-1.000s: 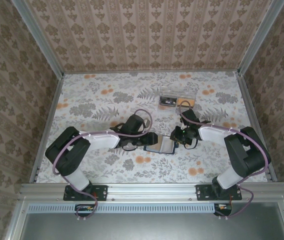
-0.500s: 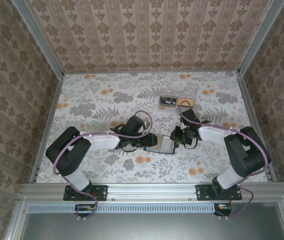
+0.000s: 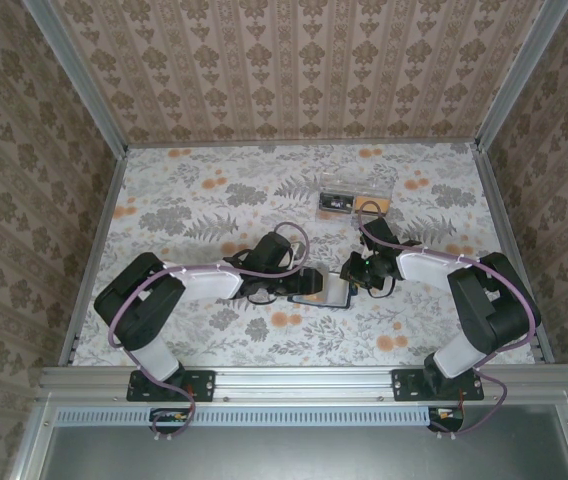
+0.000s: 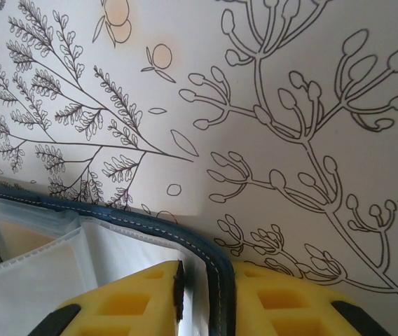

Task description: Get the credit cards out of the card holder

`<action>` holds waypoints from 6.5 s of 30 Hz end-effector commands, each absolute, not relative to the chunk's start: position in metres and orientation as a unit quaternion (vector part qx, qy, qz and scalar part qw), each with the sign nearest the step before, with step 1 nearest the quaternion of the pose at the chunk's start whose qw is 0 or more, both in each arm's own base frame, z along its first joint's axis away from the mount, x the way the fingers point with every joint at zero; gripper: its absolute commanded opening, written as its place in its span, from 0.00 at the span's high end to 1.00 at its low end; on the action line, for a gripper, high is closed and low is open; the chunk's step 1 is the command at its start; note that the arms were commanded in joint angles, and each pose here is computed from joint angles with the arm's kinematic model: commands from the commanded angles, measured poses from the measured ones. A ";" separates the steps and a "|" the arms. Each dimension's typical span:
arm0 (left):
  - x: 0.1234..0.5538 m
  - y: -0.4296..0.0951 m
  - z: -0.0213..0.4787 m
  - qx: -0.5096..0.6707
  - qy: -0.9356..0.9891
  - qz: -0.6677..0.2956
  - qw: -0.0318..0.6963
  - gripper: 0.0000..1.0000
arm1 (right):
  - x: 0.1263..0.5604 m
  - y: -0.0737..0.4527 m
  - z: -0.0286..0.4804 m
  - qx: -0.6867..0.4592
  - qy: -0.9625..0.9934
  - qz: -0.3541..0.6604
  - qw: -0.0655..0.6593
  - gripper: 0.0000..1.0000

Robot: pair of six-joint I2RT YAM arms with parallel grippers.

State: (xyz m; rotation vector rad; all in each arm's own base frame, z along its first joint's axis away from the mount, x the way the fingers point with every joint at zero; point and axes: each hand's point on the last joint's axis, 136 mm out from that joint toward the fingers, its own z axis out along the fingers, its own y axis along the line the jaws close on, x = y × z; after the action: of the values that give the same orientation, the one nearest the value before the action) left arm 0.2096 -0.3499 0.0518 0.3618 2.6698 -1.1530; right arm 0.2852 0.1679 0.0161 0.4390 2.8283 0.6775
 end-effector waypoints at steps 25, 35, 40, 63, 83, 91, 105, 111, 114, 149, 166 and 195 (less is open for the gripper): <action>0.209 -0.346 0.046 0.132 0.915 -0.367 0.106 0.19 | 0.296 0.145 0.075 0.141 0.955 0.180 0.190 0.54; 0.207 -0.350 0.044 0.132 0.914 -0.369 0.103 0.19 | 0.290 0.179 0.123 0.116 0.932 0.263 0.222 0.78; 0.207 -0.349 0.045 0.130 0.915 -0.368 0.104 0.19 | 0.283 0.208 0.097 0.122 0.927 0.311 0.170 0.84; 0.209 -0.346 0.044 0.121 0.917 -0.365 0.104 0.19 | 0.262 0.216 0.021 0.137 0.939 0.305 0.081 0.76; 0.210 -0.344 0.041 0.117 0.919 -0.362 0.102 0.20 | 0.263 0.215 0.020 0.142 0.935 0.315 0.079 1.00; 0.214 -0.330 0.031 0.088 0.928 -0.347 0.100 0.23 | 0.257 0.193 0.015 0.156 0.941 0.291 0.078 1.00; 0.214 -0.329 0.032 0.086 0.928 -0.348 0.099 0.23 | 0.248 0.159 0.021 0.173 0.940 0.280 0.087 1.00; 0.215 -0.331 0.036 0.088 0.926 -0.354 0.101 0.23 | 0.242 0.155 0.043 0.163 0.934 0.300 0.107 1.00; 0.215 -0.332 0.039 0.089 0.924 -0.358 0.104 0.23 | 0.238 0.153 0.056 0.158 0.932 0.304 0.119 1.00; 0.220 -0.237 0.189 0.099 0.870 -0.354 0.327 0.00 | 0.334 0.149 0.257 -0.344 0.855 -0.046 0.386 1.00; 0.203 -0.205 0.197 0.083 0.858 -0.354 0.363 0.00 | 0.402 0.135 0.193 -0.574 0.740 -0.255 0.241 1.00; 0.212 -0.193 0.192 0.059 0.866 -0.332 0.370 0.00 | 0.438 0.106 0.125 -0.578 0.757 -0.205 0.226 1.00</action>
State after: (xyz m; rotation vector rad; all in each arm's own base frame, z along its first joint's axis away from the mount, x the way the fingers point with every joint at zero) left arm 0.2103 -0.1957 0.1950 0.1463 2.2169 -0.8703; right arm 0.4355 0.1049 0.1377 -1.6084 2.0667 -0.6089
